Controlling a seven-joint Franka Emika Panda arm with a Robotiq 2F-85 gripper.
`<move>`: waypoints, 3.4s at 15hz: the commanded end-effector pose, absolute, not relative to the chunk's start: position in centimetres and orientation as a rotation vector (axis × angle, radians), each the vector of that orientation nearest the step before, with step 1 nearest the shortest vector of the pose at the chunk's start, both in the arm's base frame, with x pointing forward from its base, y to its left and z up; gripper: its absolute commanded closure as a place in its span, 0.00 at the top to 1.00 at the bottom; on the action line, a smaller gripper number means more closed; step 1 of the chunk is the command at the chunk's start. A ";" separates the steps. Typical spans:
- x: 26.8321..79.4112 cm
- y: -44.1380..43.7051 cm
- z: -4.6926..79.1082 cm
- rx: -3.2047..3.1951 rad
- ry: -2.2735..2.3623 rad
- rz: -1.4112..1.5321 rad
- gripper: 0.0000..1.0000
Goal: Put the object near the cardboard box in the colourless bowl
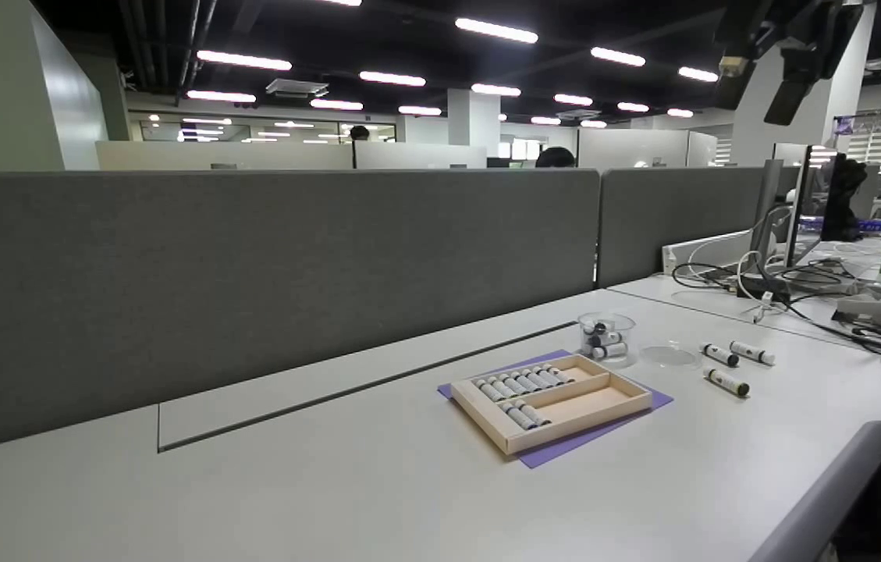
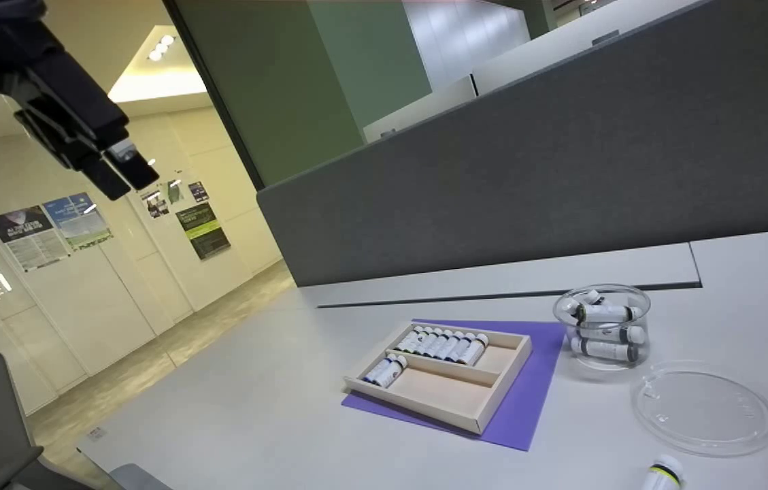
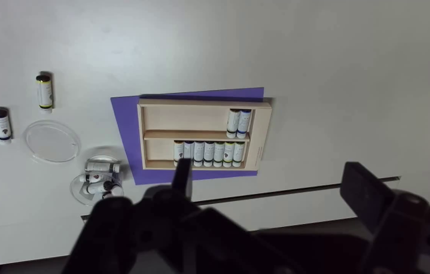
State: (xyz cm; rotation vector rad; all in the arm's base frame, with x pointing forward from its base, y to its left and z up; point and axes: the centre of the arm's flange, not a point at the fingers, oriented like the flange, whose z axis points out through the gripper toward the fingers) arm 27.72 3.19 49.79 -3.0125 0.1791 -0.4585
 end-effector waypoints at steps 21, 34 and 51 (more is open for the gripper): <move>35.3 -22.7 34.3 -3.184 0.478 -0.255 1.00; 41.4 -26.9 18.3 -3.188 0.509 -0.225 1.00; 43.7 -31.5 8.4 -3.153 0.619 -0.091 1.00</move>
